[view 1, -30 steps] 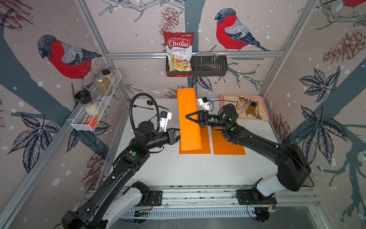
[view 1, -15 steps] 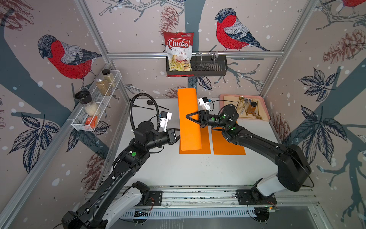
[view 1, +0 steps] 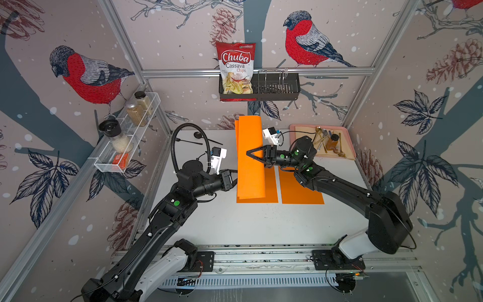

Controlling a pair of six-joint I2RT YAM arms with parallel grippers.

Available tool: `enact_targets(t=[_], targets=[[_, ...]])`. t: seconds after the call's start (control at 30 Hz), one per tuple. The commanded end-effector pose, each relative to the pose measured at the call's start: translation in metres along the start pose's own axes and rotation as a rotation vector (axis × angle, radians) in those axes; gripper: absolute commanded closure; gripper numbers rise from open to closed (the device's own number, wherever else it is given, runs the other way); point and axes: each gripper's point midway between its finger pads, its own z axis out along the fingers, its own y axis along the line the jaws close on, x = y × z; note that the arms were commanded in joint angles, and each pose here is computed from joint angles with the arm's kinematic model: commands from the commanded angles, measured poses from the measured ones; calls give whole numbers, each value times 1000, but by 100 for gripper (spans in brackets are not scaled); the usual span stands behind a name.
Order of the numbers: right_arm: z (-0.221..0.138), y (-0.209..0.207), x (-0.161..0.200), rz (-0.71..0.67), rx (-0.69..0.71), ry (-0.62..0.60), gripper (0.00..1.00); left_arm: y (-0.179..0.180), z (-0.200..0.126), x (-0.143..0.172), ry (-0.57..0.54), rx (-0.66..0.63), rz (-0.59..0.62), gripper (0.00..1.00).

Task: Fold the rectangular paper in half along the long edge
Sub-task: Fold the paper.

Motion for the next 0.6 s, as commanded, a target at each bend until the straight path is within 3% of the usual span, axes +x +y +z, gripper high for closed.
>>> enact_targets(t=[0.0,0.57], targets=[[1,5,2,-35,-7,23,58,-8,-1,-6,-23,26,27,100],[0,6,5,-53,12,38,60,-9,-1,-6,-24,29,28,100]])
